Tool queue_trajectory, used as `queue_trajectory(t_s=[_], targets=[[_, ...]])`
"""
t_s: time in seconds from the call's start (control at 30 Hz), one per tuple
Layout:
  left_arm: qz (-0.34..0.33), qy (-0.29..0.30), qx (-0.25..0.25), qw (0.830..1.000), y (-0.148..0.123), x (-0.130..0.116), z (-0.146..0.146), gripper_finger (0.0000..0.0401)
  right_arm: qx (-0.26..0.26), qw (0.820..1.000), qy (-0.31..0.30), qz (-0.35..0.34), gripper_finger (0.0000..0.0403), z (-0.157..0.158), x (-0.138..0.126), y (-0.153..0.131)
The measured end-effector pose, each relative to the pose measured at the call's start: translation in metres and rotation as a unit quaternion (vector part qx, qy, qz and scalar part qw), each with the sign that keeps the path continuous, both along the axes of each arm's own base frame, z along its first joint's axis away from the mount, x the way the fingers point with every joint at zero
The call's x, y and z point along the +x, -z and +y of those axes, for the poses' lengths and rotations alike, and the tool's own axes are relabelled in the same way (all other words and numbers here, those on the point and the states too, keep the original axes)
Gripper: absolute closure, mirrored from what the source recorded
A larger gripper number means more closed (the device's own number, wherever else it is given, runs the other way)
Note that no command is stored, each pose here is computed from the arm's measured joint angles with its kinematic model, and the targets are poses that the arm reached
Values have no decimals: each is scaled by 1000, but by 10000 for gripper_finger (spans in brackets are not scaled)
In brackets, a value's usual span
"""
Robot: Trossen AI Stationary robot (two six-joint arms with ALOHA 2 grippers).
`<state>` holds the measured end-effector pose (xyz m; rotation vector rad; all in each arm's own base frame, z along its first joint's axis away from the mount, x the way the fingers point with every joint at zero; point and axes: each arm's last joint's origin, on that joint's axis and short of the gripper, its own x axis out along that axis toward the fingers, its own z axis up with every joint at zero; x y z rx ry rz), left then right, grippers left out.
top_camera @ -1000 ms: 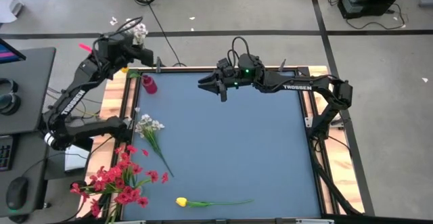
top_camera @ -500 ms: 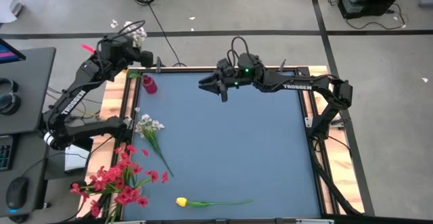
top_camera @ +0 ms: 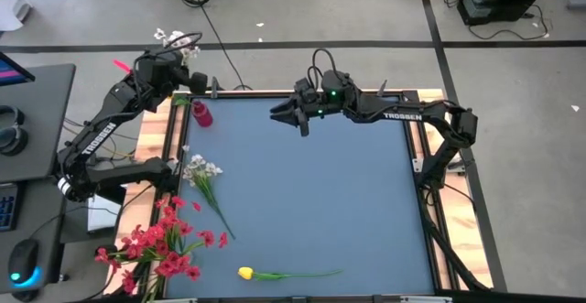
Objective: Sort flowers into vase by color
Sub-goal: Put the right white flowers into the pink vase
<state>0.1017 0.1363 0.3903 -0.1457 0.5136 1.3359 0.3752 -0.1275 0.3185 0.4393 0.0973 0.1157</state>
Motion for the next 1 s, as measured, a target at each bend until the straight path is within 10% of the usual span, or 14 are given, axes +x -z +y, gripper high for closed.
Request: queue_trajectory(t_s=[1.0], targets=[[19, 25, 16, 999, -12, -3, -4, 390, 12, 1000, 4, 18, 264, -3, -1, 3]])
